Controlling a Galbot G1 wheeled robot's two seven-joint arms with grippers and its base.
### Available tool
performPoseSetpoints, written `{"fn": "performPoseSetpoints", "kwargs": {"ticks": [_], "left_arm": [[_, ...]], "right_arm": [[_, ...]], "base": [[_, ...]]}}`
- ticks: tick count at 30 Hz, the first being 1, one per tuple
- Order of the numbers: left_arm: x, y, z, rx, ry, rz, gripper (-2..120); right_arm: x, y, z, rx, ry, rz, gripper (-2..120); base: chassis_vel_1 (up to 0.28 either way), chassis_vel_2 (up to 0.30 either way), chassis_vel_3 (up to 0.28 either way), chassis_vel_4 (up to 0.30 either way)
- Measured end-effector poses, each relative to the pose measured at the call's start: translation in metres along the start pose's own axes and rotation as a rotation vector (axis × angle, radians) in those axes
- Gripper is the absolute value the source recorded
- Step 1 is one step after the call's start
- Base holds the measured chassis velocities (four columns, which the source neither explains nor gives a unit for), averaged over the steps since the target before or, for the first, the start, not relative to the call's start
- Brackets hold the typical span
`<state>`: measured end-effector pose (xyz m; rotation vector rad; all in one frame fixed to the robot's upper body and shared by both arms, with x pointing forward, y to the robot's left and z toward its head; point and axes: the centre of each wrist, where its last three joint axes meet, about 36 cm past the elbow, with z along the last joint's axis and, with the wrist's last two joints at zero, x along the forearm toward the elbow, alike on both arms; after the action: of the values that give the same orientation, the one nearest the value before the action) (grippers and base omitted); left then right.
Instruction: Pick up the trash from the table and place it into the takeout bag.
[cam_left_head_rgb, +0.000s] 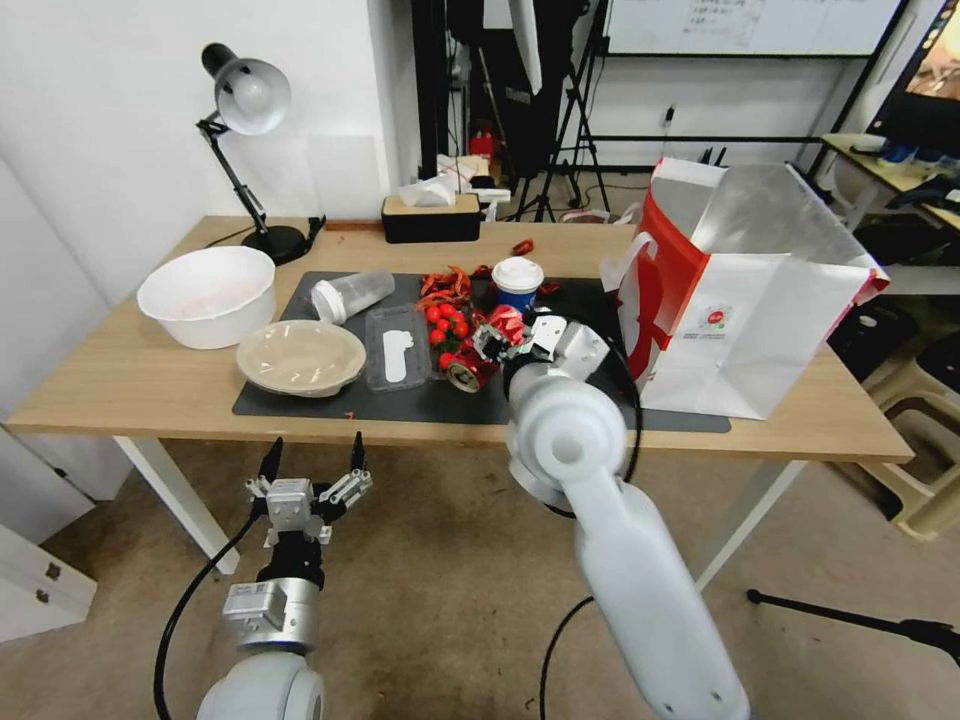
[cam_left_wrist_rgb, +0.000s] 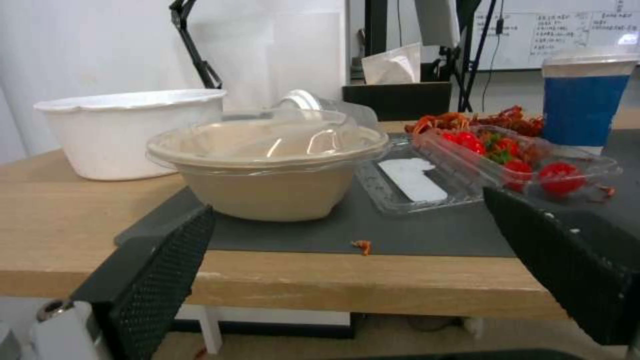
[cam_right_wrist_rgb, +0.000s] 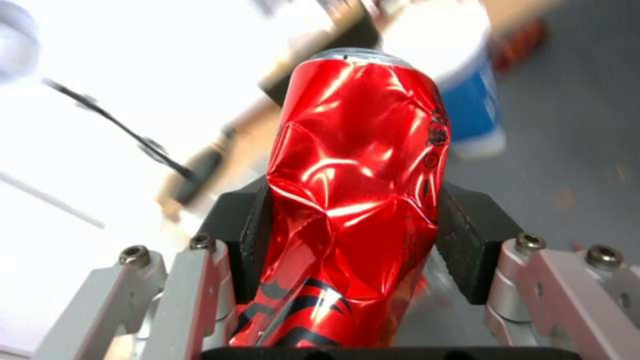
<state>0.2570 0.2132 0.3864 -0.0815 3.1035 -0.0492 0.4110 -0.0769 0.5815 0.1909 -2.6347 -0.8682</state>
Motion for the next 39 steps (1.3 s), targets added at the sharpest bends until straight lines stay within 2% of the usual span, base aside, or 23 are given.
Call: {"fn": "performPoseSetpoints", "kwargs": {"ticks": [3, 4, 7, 8, 11, 12, 15, 18, 19, 20, 22, 23, 26, 30, 31, 32, 33, 35, 39], "left_arm": [[0.000, 0.000, 0.000, -0.002, 0.000, 0.000, 100], [0.000, 0.000, 0.000, -0.002, 0.000, 0.000, 100], [0.000, 0.000, 0.000, -0.006, 0.001, 0.002, 100], [0.000, 0.000, 0.000, -0.006, 0.001, 0.002, 100], [0.000, -0.001, 0.001, -0.010, 0.004, 0.005, 100], [0.000, -0.001, 0.001, -0.010, 0.004, 0.005, 100], [0.000, -0.002, 0.002, -0.014, 0.007, 0.008, 100], [0.000, -0.003, 0.003, -0.015, 0.006, 0.011, 100], [0.000, -0.003, 0.003, -0.015, 0.003, 0.012, 100], [0.000, -0.003, 0.003, -0.015, 0.003, 0.012, 100], [0.001, -0.003, 0.003, -0.015, 0.002, 0.012, 100], [0.001, -0.003, 0.003, -0.015, 0.002, 0.012, 100], [0.002, -0.002, 0.004, -0.018, 0.001, 0.008, 100], [0.002, -0.002, 0.004, -0.019, 0.000, 0.008, 100], [0.002, -0.002, 0.004, -0.020, 0.000, 0.008, 100], [0.002, -0.002, 0.004, -0.022, -0.001, 0.009, 100], [0.002, -0.002, 0.004, -0.022, -0.001, 0.009, 100], [0.002, -0.002, 0.005, -0.022, -0.001, 0.009, 100], [0.002, -0.002, 0.005, -0.022, -0.002, 0.009, 100]], "right_arm": [[0.026, -0.012, -0.025, 0.042, -0.177, -0.154, 51], [0.026, -0.012, -0.025, 0.042, -0.177, -0.154, 51], [0.034, -0.027, -0.053, 0.134, -0.383, -0.232, 51], [0.034, -0.027, -0.053, 0.134, -0.383, -0.232, 51], [0.035, -0.045, -0.096, 0.259, -0.598, -0.193, 51], [0.035, -0.045, -0.096, 0.259, -0.598, -0.193, 51], [0.029, -0.058, -0.139, 0.314, -0.701, -0.051, 51], [0.026, -0.065, -0.158, 0.323, -0.697, 0.060, 51], [0.022, -0.072, -0.173, 0.312, -0.667, 0.168, 51], [0.022, -0.072, -0.173, 0.312, -0.667, 0.168, 51], [0.010, -0.086, -0.185, 0.300, -0.638, 0.288, 51], [0.010, -0.086, -0.185, 0.300, -0.638, 0.288, 51], [-0.008, -0.105, -0.191, 0.293, -0.605, 0.399, 51], [-0.010, -0.108, -0.190, 0.293, -0.592, 0.413, 56], [-0.011, -0.108, -0.189, 0.290, -0.582, 0.417, 63], [-0.011, -0.108, -0.188, 0.281, -0.564, 0.415, 76], [-0.011, -0.108, -0.188, 0.281, -0.564, 0.415, 76], [-0.011, -0.107, -0.189, 0.274, -0.558, 0.413, 88], [-0.011, -0.107, -0.190, 0.254, -0.577, 0.387, 95]], "base": [[0.000, 0.000, 0.000, 0.000], [0.000, 0.000, 0.000, 0.000], [0.000, 0.000, 0.000, 0.000], [0.000, 0.000, 0.000, 0.000], [0.000, 0.000, 0.000, 0.000], [0.000, 0.000, 0.000, 0.000], [0.000, 0.000, 0.000, 0.000], [0.000, 0.000, 0.000, 0.000], [0.000, 0.000, 0.000, 0.000], [0.000, 0.000, 0.000, 0.000], [0.000, 0.000, 0.000, 0.000], [0.000, 0.000, 0.000, 0.000], [0.000, 0.000, 0.000, 0.000], [0.000, 0.000, 0.000, 0.000], [0.000, 0.000, 0.000, 0.000], [0.000, 0.000, 0.000, 0.000], [0.000, 0.000, 0.000, 0.000], [0.000, 0.000, 0.000, 0.000], [0.000, 0.000, 0.000, 0.000]]}}
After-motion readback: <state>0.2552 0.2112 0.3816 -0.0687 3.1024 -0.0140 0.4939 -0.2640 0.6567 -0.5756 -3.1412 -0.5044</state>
